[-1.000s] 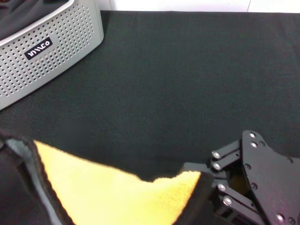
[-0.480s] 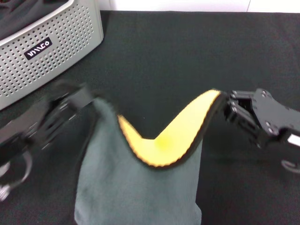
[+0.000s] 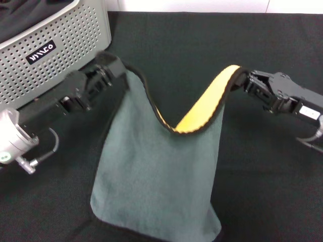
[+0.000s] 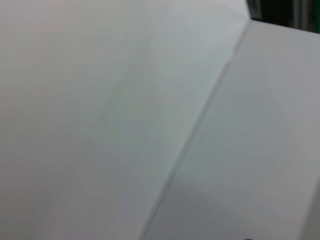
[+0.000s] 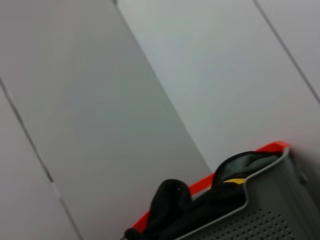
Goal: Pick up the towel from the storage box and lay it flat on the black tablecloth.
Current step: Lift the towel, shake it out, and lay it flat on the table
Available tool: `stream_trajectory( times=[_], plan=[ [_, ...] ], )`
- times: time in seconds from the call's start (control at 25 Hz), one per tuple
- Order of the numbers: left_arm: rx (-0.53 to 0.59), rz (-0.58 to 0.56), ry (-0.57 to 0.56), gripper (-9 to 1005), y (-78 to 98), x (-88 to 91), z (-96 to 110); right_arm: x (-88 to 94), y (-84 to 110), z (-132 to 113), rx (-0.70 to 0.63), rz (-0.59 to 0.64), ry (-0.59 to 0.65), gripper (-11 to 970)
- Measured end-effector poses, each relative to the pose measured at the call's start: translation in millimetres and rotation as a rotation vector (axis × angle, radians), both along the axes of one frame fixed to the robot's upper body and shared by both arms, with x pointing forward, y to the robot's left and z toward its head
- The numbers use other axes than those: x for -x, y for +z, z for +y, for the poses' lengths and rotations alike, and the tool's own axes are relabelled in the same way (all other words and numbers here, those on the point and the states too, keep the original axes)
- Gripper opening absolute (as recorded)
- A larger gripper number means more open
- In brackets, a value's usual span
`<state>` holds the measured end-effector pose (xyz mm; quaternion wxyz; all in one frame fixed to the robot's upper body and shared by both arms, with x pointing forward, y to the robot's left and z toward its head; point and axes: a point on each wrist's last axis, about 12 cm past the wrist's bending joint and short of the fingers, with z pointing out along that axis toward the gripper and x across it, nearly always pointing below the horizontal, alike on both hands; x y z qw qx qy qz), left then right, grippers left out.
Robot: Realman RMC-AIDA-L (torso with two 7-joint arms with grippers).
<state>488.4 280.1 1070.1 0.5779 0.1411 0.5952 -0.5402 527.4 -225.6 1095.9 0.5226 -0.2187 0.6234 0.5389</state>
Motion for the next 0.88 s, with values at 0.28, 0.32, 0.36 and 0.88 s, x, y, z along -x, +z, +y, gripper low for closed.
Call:
stream_trajectory(
  times=[0.28,0.32,0.36,0.88],
  plan=[
    [0.021,-0.037,0.137,18,1.6,-1.5,16,-17.3,0.5,5,0.035,0.017,-0.037,7],
    [0.018,-0.034,0.15,18,0.8,-1.7,17,-19.9,-0.1,5,0.044,0.023,-0.051,7],
    [0.013,-0.027,0.164,18,-0.5,-2.2,18,-22.6,-0.7,6,0.053,0.029,-0.063,7],
    [-0.079,0.008,0.242,19,-16.7,-11.3,1,-50.0,-13.8,13,0.162,0.116,-0.157,6]
  ],
)
